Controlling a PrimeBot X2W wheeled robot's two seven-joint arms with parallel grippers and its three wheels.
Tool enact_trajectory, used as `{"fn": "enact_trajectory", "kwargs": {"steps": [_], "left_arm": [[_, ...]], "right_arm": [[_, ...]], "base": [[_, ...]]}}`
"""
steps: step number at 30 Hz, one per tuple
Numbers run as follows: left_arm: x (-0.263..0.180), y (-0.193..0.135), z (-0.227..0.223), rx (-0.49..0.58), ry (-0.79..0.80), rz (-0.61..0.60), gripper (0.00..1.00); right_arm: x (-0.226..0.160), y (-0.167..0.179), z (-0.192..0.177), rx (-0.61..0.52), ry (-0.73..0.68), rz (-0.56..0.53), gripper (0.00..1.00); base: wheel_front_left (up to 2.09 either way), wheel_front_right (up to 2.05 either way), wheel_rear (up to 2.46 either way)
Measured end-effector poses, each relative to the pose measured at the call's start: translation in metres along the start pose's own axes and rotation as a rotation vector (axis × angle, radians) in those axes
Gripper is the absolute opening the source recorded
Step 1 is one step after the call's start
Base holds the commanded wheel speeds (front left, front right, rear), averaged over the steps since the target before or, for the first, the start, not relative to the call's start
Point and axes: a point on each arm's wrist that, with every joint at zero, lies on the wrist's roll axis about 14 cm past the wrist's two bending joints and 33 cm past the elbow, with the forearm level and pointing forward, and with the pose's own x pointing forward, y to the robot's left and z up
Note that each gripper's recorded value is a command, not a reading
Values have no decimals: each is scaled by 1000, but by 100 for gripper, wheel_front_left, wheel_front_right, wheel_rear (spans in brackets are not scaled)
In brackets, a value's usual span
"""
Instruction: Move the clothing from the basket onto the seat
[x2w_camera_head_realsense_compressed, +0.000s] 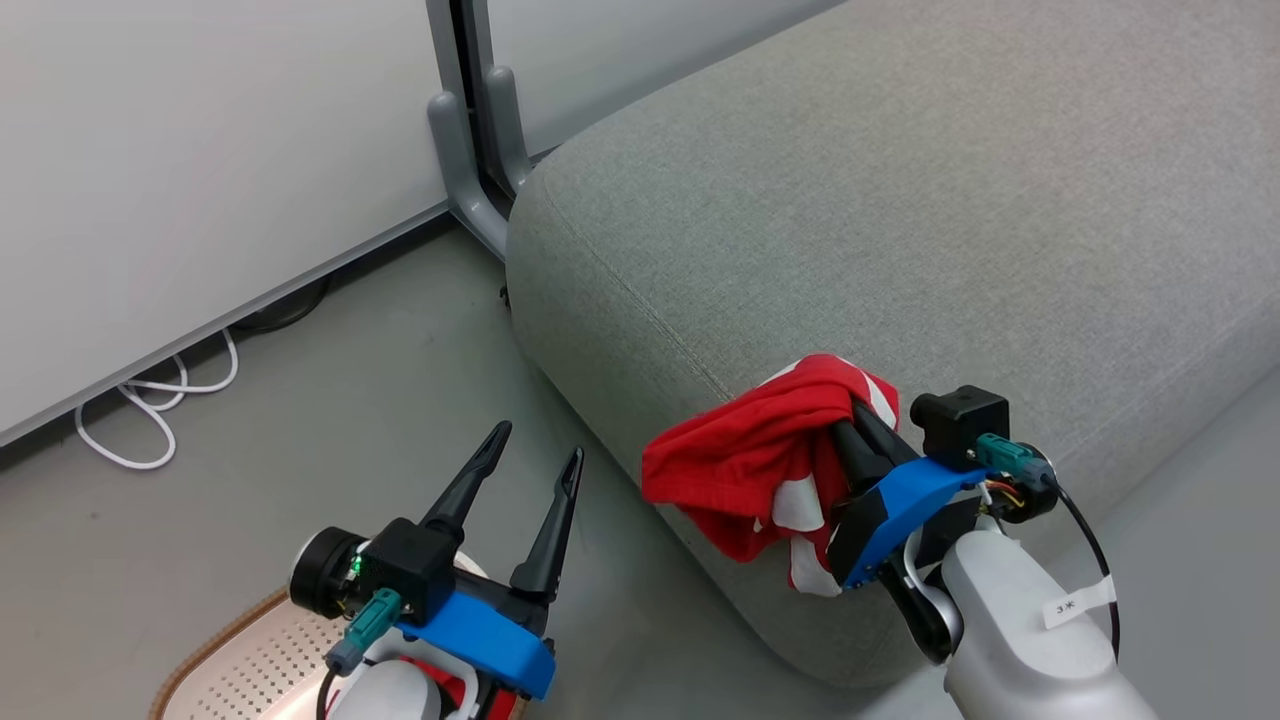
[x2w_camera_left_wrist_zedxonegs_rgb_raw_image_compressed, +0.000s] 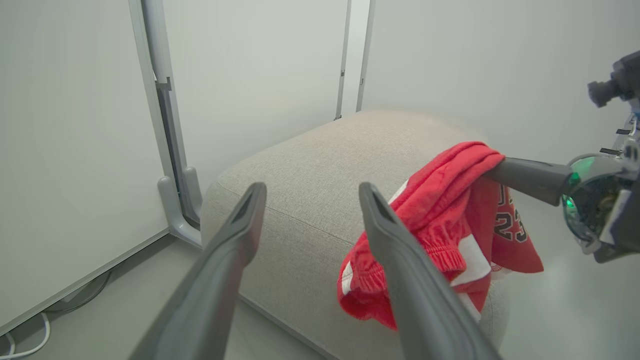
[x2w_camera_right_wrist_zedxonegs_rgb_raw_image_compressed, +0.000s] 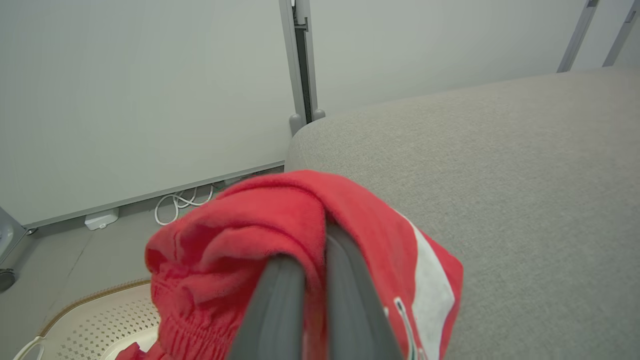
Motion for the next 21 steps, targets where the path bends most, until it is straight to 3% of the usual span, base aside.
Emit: {"fn": "enact_trajectory", "kwargs": {"steps": [13, 21], "left_arm": [[5, -1, -6, -5, 17, -28, 100], [4, 14, -11, -22, 11, -6, 100]], "right_arm": [[-3, -13, -3, 23, -1, -47, 0], [17, -41, 20, 85, -48, -133, 0]], "base": [[0, 0, 0], [0, 0, 0]]}}
